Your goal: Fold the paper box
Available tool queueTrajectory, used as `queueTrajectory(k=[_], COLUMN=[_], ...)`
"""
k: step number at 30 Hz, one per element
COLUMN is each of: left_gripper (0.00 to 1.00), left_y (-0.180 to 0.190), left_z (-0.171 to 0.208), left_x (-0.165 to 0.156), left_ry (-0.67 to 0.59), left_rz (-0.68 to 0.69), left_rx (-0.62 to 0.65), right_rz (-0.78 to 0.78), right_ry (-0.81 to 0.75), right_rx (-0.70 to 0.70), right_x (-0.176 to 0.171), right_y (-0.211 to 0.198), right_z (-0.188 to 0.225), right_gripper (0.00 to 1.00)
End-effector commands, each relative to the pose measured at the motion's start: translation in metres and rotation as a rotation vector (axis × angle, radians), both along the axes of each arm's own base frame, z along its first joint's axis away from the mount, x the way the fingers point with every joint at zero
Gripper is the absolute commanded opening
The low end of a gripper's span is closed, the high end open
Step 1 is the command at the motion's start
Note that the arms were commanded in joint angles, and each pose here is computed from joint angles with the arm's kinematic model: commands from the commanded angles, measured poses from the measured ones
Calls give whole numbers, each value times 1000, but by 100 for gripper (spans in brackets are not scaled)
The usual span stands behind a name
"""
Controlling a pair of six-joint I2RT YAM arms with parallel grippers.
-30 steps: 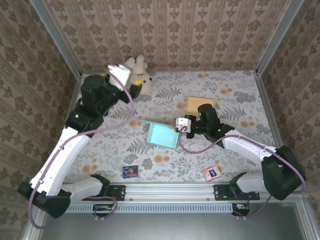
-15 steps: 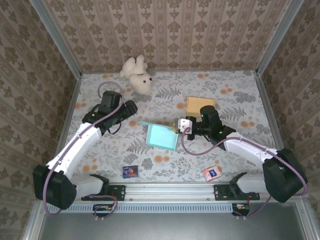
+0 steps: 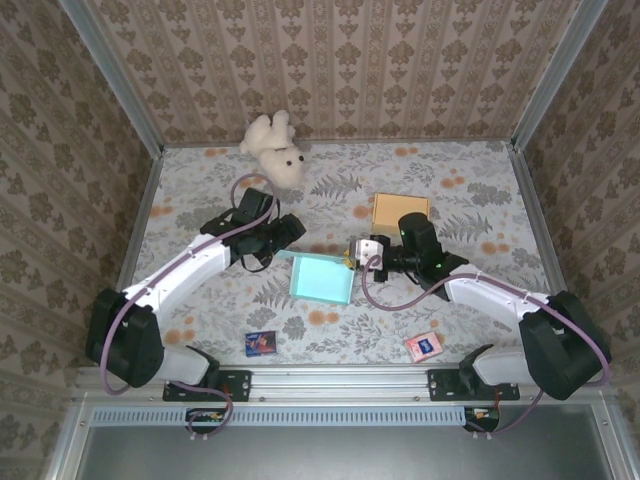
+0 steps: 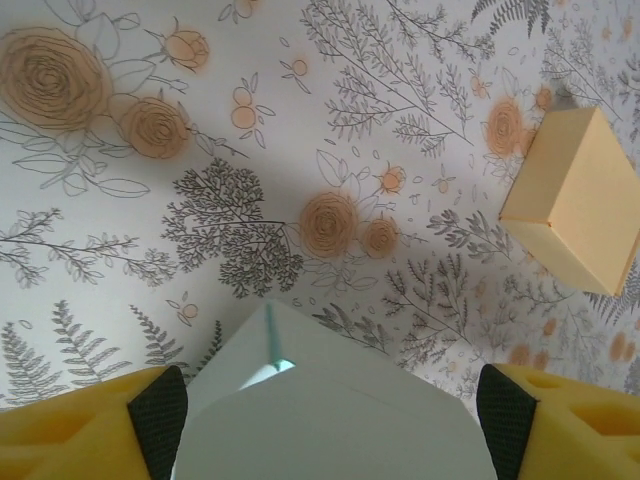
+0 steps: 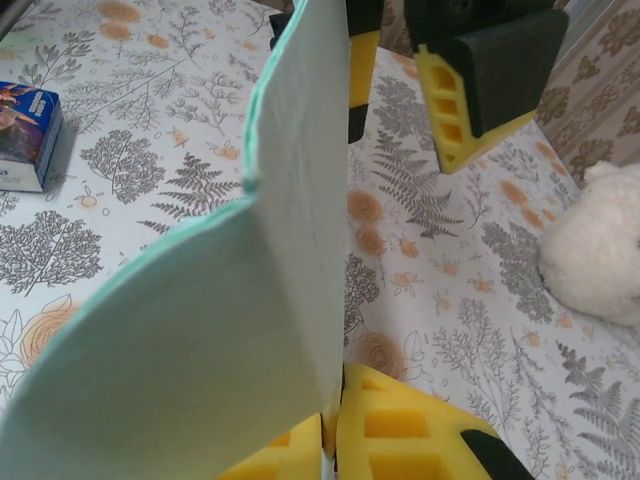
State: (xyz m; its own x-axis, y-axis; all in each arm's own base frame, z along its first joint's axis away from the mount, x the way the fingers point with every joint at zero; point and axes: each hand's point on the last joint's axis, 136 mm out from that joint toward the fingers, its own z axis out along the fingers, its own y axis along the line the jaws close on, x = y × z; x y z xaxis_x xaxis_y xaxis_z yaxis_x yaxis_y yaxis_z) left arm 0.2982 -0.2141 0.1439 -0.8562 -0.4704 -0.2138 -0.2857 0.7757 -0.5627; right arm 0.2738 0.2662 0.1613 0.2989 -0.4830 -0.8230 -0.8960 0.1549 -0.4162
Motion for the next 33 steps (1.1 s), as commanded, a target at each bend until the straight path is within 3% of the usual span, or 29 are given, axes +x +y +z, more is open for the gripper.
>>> queueTrajectory(k=[1,16,33], left_gripper=[78,75,71], left_y=[-9,-40,-48], left_z=[2,-11,-16], left_x=[-1,-27,-44], left_ry=[15,57,78], left_rz=[24,34,137], left_rx=[-34,-40,-53], right_rz=[0,-106,-92], right_ry=[-10,-44,-46], right_rx=[15,-44,-124], right_x=[2,16,9], right_y=[0,-10,-4], right_z=[0,-23,-42], right_gripper=[9,10,10])
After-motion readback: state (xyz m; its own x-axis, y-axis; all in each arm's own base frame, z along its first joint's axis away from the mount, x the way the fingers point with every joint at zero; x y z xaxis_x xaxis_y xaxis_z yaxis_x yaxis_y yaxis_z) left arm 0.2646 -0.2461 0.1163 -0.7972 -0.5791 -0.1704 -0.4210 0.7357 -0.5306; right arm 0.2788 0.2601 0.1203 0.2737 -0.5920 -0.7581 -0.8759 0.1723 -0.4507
